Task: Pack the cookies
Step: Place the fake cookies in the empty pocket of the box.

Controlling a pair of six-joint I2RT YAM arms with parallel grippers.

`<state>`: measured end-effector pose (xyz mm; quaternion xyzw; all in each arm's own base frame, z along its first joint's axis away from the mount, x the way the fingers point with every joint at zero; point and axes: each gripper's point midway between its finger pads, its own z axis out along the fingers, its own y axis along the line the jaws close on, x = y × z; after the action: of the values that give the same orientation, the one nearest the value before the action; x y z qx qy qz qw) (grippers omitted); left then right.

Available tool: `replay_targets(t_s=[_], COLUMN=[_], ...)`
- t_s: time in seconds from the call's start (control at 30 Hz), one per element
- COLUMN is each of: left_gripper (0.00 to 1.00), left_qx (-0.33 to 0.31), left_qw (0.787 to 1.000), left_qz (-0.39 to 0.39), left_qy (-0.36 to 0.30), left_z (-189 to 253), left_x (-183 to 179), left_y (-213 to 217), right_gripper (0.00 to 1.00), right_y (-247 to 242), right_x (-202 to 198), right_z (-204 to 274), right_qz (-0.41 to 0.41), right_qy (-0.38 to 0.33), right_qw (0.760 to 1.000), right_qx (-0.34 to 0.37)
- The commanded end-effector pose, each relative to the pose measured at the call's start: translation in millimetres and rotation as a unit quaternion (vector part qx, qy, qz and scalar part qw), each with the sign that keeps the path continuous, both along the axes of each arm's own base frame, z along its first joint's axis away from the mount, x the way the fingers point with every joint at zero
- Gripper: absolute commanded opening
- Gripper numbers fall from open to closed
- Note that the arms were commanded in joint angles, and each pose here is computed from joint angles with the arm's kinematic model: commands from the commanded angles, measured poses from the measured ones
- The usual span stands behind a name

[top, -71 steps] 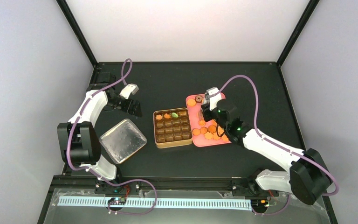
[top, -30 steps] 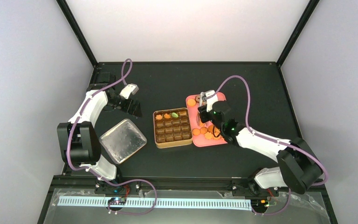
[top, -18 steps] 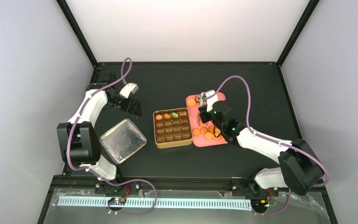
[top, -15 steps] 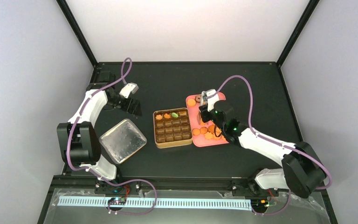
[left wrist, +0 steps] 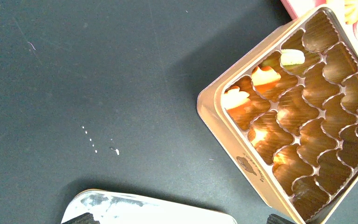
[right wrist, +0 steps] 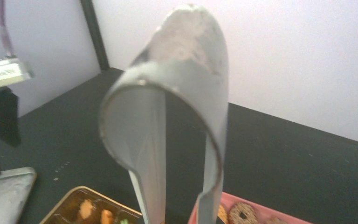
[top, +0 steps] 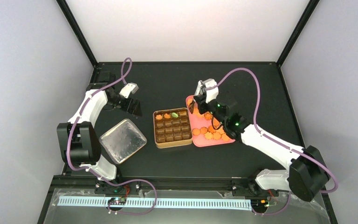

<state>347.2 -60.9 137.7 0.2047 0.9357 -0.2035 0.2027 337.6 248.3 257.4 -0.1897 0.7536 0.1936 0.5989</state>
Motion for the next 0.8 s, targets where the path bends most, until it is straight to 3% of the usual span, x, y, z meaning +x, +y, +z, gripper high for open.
replay_targets(t_s=[0.0, 0.37, 0.77], left_gripper=[0.97, 0.97, 0.97], left_qx=[-0.010, -0.005, -0.006], left_qw=[1.000, 1.000, 1.000], left_qz=[-0.001, -0.004, -0.005], left_qy=[-0.011, -0.015, -0.013], left_z=[12, 14, 12], left_x=[3, 1, 0], left_y=[-1, 0, 0], right_gripper=[0.19, 0.24, 0.36], right_y=[33, 74, 76], right_x=[1, 25, 32], right_z=[30, 12, 7], right_qz=[0.047, 0.078, 0.069], right_qy=[-0.025, -0.001, 0.003], right_qw=[0.998, 0.997, 0.997], right_qx=[0.029, 0.021, 0.016])
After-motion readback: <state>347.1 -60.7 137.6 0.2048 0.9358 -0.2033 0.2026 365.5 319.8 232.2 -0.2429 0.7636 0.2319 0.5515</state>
